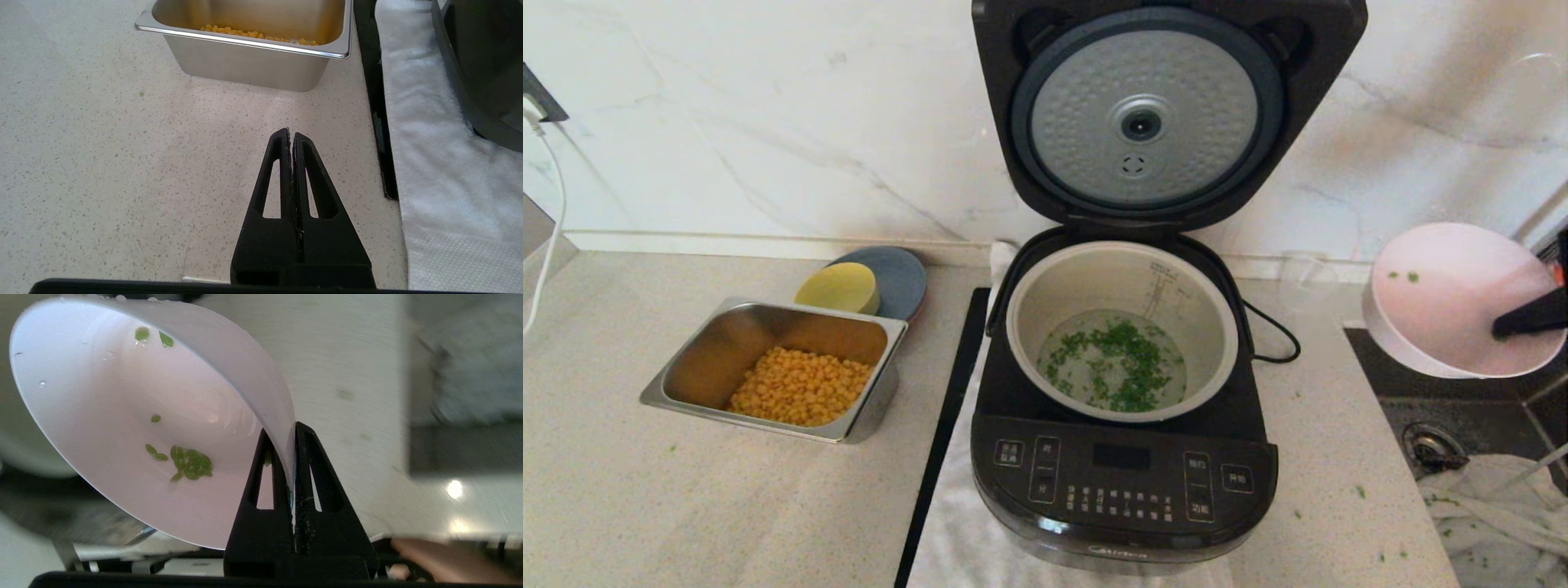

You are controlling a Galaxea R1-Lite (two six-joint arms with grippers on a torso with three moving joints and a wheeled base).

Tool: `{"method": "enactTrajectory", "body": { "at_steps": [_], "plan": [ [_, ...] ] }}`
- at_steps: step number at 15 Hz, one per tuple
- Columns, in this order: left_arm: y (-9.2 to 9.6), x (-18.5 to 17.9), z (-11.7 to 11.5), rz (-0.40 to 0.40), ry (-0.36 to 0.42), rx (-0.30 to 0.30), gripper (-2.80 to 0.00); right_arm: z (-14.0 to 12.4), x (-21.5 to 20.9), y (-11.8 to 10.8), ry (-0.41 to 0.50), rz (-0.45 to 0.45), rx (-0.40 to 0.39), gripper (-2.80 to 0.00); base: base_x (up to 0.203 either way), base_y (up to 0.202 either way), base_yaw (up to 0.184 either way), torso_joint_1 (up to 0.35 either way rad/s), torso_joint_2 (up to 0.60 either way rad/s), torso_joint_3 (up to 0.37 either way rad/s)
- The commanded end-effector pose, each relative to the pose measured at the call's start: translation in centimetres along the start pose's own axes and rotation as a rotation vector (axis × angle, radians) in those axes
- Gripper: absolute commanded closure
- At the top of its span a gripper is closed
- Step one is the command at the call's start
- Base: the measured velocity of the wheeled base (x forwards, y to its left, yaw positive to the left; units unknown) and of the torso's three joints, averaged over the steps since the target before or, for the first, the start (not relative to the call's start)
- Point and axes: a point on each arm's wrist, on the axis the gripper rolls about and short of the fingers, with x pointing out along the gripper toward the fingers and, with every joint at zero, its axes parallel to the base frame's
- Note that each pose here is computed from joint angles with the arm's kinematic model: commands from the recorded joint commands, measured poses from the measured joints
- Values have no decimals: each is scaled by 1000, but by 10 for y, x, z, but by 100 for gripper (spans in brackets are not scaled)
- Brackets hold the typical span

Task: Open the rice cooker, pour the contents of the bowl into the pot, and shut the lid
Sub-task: Fill a bowl with water from the tap

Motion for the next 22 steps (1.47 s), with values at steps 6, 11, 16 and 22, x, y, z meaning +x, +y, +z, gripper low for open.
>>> {"method": "enactTrajectory", "body": {
  "at_steps": [6,11,16,22],
  "plan": [
    [0,0,-2,0,7,0,0,30,34,-179,38,-212,526,0,0,0,0,0,0,0],
    [0,0,-2,0,7,0,0,19,54,-301,41,-215,752,0,0,0,0,0,0,0],
    [0,0,-2,0,7,0,0,7,66,-372,35,-204,873,0,0,0,0,0,0,0],
    [0,0,-2,0,7,0,0,6,78,-400,15,-135,901,0,0,0,0,0,0,0]
  ]
}}
